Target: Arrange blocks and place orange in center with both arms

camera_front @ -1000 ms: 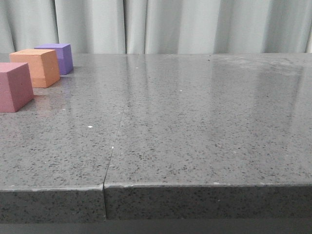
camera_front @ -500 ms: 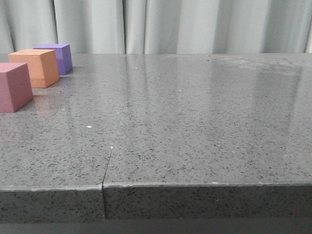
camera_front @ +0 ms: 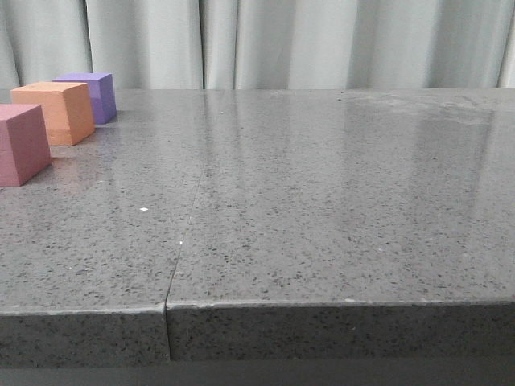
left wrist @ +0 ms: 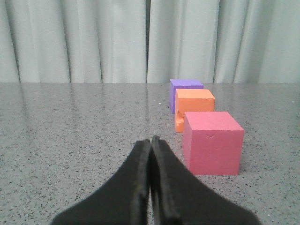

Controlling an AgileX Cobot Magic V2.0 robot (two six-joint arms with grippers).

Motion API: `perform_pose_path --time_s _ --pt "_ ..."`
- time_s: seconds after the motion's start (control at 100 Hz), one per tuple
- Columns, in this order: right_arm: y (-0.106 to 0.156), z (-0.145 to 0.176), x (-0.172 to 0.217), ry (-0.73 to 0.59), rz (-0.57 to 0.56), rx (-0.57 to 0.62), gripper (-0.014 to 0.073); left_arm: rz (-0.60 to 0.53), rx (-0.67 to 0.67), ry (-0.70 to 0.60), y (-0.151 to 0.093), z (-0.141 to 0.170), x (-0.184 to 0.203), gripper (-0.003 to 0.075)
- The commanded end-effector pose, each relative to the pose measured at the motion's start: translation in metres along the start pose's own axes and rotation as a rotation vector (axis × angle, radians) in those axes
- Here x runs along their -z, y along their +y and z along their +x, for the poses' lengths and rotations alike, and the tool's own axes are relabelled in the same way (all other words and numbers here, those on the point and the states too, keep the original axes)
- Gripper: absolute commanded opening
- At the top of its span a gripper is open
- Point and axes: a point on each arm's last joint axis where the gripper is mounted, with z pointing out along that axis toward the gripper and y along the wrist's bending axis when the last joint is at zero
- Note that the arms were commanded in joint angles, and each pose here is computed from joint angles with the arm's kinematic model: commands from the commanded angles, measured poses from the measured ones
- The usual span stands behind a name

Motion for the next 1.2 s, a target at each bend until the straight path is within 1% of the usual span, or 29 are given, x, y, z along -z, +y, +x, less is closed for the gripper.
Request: perform_pose_path --time_s 0.0,0.17,0.41,0.47,1.19 --pt "-0.001 -0.014 0.004 -0.210 0.023 0.040 -0.0067 -0.004 0.009 -0.066 0.001 0.005 0.001 -0.0020" --pt "-0.008 0.009 0.008 -0.160 0.098 0.047 -0.0067 -0.004 0.009 -0.066 0.001 0.005 0.001 -0.0020" --pt "-0.012 0.042 0.012 -0.140 0.108 0.045 -0.0067 -0.004 0.009 -0.066 0.001 0.005 0.001 -0.0020" --pt "-0.012 0.044 0.013 -0.119 0.109 0.044 -0.0067 -0.004 0.009 -0.066 0.001 0.005 0.001 -0.0020" --pt "-0.012 0.044 0.014 -0.127 0.108 0.045 -0.0067 -0.004 0.009 -0.066 0.001 0.005 0.001 -0.0020"
